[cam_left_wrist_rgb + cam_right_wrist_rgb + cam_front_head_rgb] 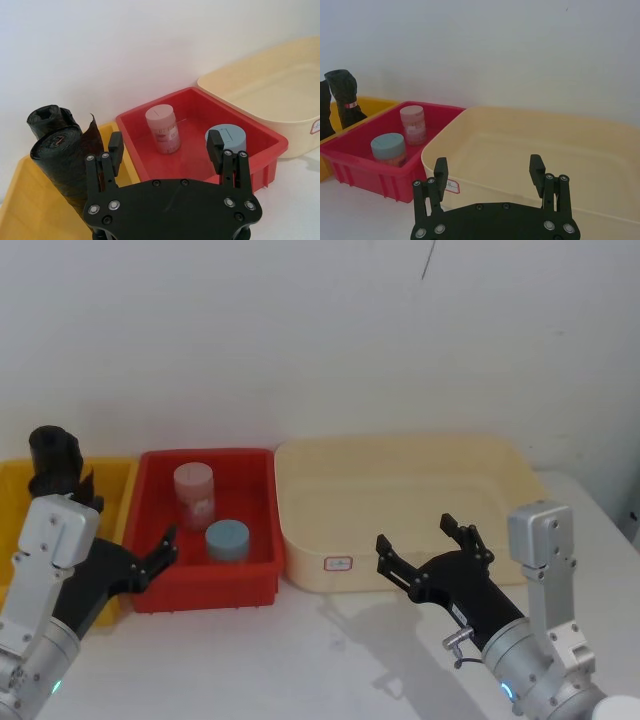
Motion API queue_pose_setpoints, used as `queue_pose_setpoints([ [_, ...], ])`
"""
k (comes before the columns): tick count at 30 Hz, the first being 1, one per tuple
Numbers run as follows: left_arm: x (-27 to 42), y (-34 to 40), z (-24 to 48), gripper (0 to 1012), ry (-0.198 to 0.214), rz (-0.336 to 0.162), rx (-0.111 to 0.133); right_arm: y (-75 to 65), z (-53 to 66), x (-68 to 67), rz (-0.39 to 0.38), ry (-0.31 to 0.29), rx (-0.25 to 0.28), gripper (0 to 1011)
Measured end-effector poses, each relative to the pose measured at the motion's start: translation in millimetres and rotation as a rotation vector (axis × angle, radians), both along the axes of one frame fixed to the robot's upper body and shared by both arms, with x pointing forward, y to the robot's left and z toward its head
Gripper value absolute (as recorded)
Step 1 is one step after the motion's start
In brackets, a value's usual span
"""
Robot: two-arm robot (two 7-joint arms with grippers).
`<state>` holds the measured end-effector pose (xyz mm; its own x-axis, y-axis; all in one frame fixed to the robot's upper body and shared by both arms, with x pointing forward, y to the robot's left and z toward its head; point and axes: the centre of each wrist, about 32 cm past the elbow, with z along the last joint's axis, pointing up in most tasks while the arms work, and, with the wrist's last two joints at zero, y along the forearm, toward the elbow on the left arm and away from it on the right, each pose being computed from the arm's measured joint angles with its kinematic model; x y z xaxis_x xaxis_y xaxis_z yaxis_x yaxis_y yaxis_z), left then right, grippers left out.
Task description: Pick up the garbage bag with the one hand and transfer it to the other hand.
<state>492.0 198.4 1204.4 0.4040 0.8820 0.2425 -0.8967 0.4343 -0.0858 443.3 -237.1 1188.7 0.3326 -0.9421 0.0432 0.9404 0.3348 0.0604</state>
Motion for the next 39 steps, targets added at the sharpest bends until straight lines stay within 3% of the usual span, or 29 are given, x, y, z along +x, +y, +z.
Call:
queue_pose_setpoints([
  [39, 0.0, 0.0, 0.0, 1001, 0.0, 0.0, 0.0, 0.0, 0.0, 0.0, 0.0, 0.0, 0.0, 1000],
])
